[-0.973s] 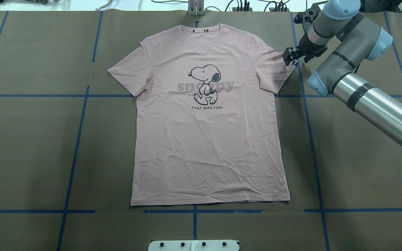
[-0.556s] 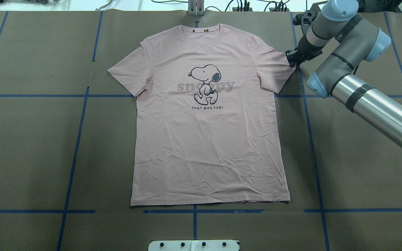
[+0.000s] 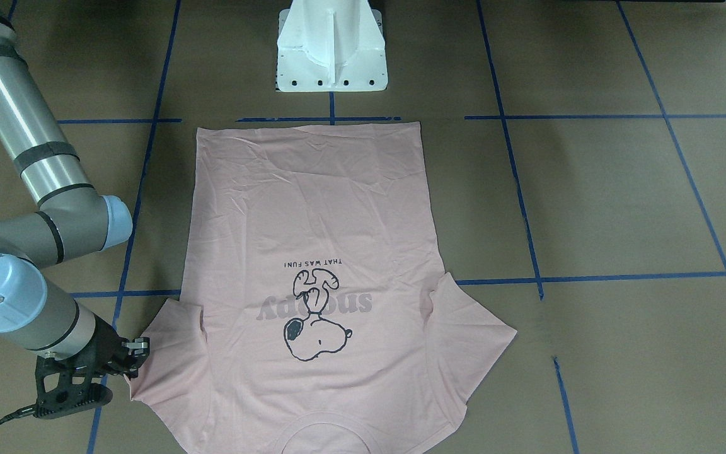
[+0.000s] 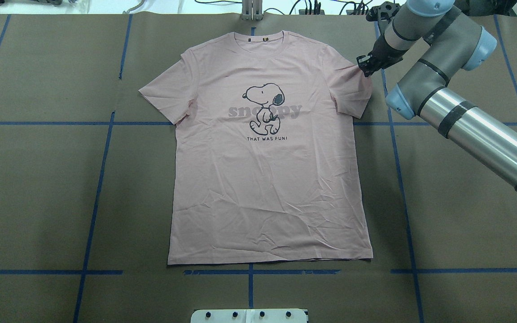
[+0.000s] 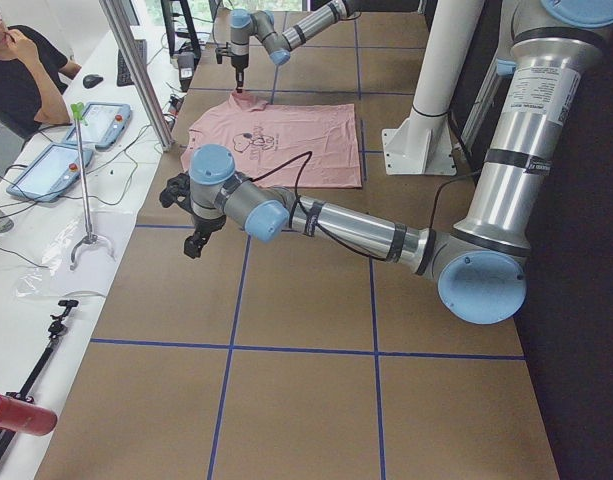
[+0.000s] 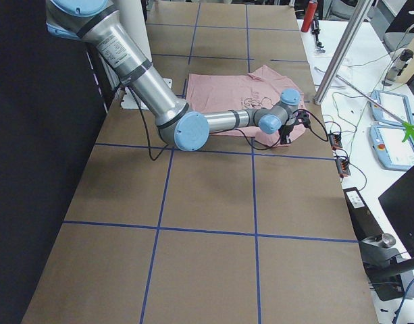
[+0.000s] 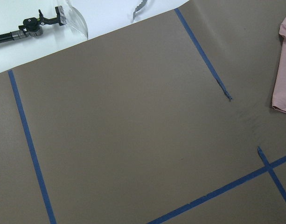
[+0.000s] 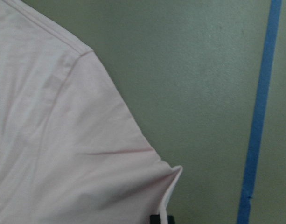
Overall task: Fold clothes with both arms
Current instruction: 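Fold the held sleeve inward over the shirt body with the right gripper, release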
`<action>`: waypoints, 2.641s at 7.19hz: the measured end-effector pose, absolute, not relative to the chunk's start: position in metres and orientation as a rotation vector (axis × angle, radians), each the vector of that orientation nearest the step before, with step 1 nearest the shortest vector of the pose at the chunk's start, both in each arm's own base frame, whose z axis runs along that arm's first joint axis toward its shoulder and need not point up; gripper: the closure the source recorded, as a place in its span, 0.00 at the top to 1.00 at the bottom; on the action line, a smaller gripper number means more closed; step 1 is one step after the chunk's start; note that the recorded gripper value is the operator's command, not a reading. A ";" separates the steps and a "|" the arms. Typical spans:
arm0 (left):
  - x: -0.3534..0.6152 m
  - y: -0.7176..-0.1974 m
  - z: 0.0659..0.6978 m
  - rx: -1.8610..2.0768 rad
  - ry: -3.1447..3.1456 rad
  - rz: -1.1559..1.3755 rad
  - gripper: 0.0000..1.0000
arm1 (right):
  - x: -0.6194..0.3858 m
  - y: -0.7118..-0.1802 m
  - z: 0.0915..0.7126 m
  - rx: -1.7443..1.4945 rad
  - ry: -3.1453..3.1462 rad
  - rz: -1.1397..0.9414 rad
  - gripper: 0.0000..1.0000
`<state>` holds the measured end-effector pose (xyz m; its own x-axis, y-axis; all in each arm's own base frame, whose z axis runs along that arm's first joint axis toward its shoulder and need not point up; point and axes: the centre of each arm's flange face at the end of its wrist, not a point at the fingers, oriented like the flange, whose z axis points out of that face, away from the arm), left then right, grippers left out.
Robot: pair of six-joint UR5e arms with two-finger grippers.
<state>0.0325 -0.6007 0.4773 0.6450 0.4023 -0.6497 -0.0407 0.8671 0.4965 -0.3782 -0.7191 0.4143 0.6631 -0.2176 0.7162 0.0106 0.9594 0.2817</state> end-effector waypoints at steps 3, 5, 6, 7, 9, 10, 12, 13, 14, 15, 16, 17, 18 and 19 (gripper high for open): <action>0.032 -0.601 0.478 0.468 0.838 0.262 1.00 | -0.417 -0.684 0.339 0.302 -0.943 -0.156 0.00; 0.032 -0.601 0.480 0.465 0.838 0.261 1.00 | -0.455 -0.672 0.311 0.317 -0.944 -0.146 0.00; 0.032 -0.600 0.480 0.465 0.838 0.261 1.00 | -0.468 -0.681 0.302 0.320 -0.926 -0.125 0.00; 0.031 -0.600 0.480 0.466 0.838 0.261 1.00 | -0.480 -0.695 0.294 0.321 -0.900 -0.105 0.00; 0.030 -0.600 0.478 0.469 0.838 0.261 1.00 | -0.497 -0.710 0.280 0.322 -0.871 -0.089 0.99; 0.030 -0.600 0.478 0.470 0.837 0.261 1.00 | -0.507 -0.708 0.276 0.329 -0.867 -0.094 1.00; 0.031 -0.601 0.478 0.470 0.837 0.260 1.00 | -0.531 -0.695 0.273 0.363 -0.841 -0.104 1.00; 0.031 -0.601 0.477 0.468 0.838 0.258 1.00 | -0.535 -0.692 0.273 0.369 -0.836 -0.100 1.00; 0.032 -0.603 0.473 0.462 0.845 0.234 1.00 | -0.536 -0.691 0.270 0.368 -0.839 -0.085 1.00; 0.040 -0.609 0.461 0.446 0.863 0.184 1.00 | -0.534 -0.690 0.264 0.356 -0.854 -0.061 1.00; 0.065 -0.616 0.442 0.413 0.895 0.118 1.00 | -0.529 -0.685 0.250 0.318 -0.865 -0.036 1.00; 0.105 -0.621 0.421 0.377 0.921 0.043 1.00 | -0.514 -0.676 0.235 0.253 -0.847 -0.013 1.00; 0.158 -0.621 0.402 0.347 0.933 -0.036 1.00 | -0.484 -0.665 0.226 0.174 -0.822 0.011 1.00; 0.213 -0.617 0.387 0.330 0.935 -0.115 1.00 | -0.445 -0.655 0.234 0.104 -0.827 0.031 1.00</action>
